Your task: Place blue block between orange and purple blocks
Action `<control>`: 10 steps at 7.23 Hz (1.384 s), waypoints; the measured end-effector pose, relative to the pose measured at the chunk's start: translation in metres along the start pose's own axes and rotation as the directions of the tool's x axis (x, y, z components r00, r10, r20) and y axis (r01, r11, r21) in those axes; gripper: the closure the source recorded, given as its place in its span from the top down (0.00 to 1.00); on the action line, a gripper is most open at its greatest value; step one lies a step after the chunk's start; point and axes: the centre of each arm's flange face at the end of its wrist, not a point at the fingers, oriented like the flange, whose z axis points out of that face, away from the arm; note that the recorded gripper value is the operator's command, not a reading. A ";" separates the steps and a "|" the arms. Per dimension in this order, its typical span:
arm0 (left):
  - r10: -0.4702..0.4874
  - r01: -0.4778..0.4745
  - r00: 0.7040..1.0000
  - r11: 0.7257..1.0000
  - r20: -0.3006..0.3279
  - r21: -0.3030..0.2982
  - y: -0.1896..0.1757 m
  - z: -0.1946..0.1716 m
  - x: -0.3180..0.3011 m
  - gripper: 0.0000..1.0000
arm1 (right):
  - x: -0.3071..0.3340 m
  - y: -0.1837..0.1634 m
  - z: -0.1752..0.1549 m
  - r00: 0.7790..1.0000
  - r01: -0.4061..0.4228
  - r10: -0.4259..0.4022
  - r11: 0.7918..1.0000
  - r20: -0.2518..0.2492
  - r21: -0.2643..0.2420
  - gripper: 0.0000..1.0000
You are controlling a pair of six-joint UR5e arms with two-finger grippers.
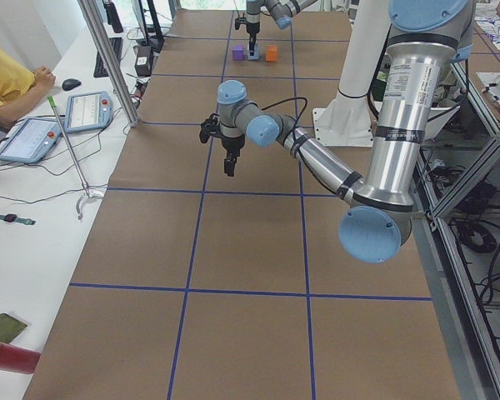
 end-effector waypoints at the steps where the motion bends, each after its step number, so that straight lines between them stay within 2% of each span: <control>1: 0.001 -0.001 1.000 1.000 -0.001 0.001 0.000 -0.001 0.001 1.00 | -0.001 0.001 0.001 1.000 0.002 -0.002 1.000 -0.001 -0.002 0.76; 2: 0.002 -0.002 1.000 1.000 -0.001 0.002 0.000 -0.001 0.001 1.00 | -0.002 0.002 0.003 1.000 0.004 -0.004 1.000 -0.002 -0.005 1.00; 5: 0.003 -0.003 1.000 1.000 -0.004 0.005 0.001 -0.004 0.002 1.00 | -0.005 0.003 0.002 1.000 0.017 -0.017 1.000 0.007 -0.003 1.00; 7: 0.001 -0.001 1.000 1.000 -0.005 0.007 0.001 -0.005 0.003 1.00 | -0.006 0.008 -0.006 0.998 0.040 -0.040 0.999 0.044 0.014 1.00; 8: 0.002 -0.002 1.000 1.000 -0.006 0.009 0.002 -0.006 0.004 1.00 | -0.006 0.014 -0.016 0.997 0.051 -0.052 0.998 0.062 0.028 1.00; 10: 0.003 -0.003 1.000 1.000 -0.007 0.011 0.003 -0.009 0.005 1.00 | 0.011 0.030 -0.056 0.996 0.038 -0.044 0.996 0.082 0.078 1.00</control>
